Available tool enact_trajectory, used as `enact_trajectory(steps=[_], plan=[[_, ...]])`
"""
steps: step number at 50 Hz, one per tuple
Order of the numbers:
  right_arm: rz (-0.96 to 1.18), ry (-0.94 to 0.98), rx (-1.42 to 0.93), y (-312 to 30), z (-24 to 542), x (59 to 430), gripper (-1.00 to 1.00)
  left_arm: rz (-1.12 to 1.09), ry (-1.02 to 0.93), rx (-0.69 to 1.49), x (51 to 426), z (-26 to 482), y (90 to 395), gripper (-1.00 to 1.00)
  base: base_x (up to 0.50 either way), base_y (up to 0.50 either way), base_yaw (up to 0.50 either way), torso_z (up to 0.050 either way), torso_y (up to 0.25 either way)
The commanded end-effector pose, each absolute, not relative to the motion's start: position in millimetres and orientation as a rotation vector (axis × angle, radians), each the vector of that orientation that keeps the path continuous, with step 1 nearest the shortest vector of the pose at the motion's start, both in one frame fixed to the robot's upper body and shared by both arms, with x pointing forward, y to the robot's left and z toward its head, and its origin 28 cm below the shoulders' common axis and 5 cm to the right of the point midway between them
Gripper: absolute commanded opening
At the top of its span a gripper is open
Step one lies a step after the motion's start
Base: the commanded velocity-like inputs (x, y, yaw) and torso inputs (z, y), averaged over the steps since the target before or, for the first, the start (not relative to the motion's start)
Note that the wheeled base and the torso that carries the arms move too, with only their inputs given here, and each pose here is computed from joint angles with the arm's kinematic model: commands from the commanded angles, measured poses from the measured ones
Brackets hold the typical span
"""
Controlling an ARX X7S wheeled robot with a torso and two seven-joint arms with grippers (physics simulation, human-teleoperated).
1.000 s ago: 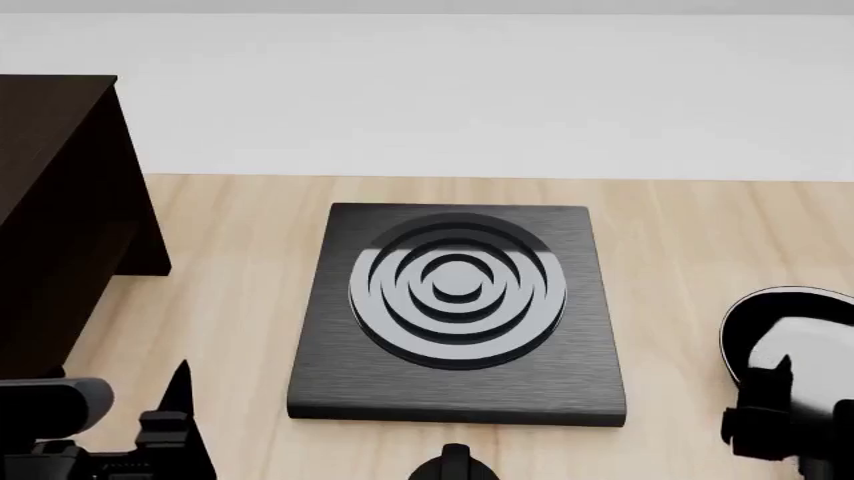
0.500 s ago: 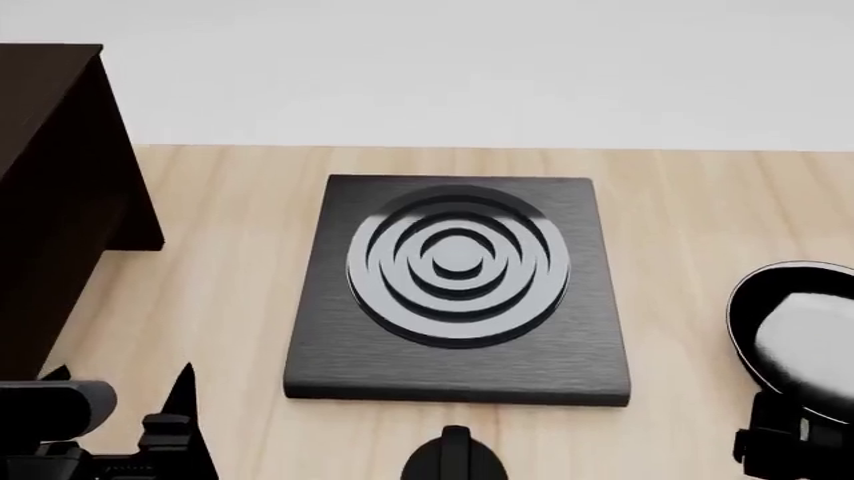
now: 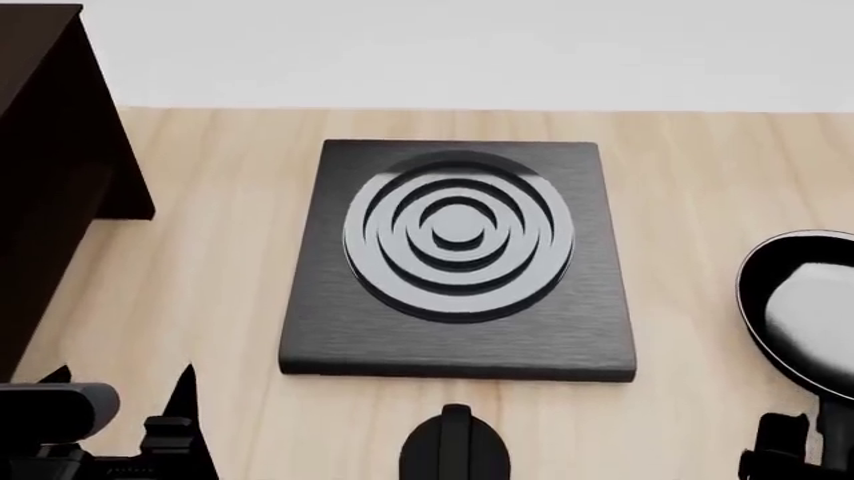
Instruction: Put the frying pan on the cabinet shelf.
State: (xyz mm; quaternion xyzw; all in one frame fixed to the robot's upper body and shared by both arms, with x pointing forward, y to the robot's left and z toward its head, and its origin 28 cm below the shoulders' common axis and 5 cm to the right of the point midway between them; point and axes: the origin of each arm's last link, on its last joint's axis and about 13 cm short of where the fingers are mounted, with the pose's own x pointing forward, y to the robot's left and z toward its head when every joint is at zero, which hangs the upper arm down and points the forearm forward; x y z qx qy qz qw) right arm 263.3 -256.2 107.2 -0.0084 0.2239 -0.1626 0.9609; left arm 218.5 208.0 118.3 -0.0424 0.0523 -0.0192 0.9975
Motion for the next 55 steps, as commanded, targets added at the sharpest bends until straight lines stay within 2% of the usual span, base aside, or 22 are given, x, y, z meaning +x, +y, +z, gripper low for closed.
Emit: enact_trajectory(steps=[1,24,33,34,47,55], plan=[[-0.342,0.455,0.0,-256.0,102.0,264.4,1.0,-0.048,0.072,-0.088,220.5,114.8,208.9,1.0,0.0,0.0,0.0,0.0,-0.057],[-0.339,0.479,0.005,-255.1,88.2,269.5,1.0,-0.046,0.077,-0.09,220.0,113.6,209.4,1.0,0.0,0.0,0.0,0.004,-0.153],[-0.334,0.451,0.0,-255.1,96.5,268.9,1.0,-0.039,0.059,-0.102,218.8,118.6,208.6,1.0,0.0,0.0,0.0,0.0,0.0],[-0.334,0.438,-0.009,-255.0,98.8,268.9,-1.0,-0.039,0.058,-0.101,218.7,119.0,208.4,1.0,0.0,0.0,0.0,0.0,0.0],[-0.336,0.329,-0.029,-248.0,123.8,260.0,-1.0,-0.033,0.057,-0.101,219.2,118.0,208.6,1.0,0.0,0.0,0.0,0.0,0.0],[-0.309,0.27,-0.118,-240.1,143.9,253.0,-1.0,-0.033,0.052,-0.1,219.4,119.4,209.1,1.0,0.0,0.0,0.0,0.0,0.0]])
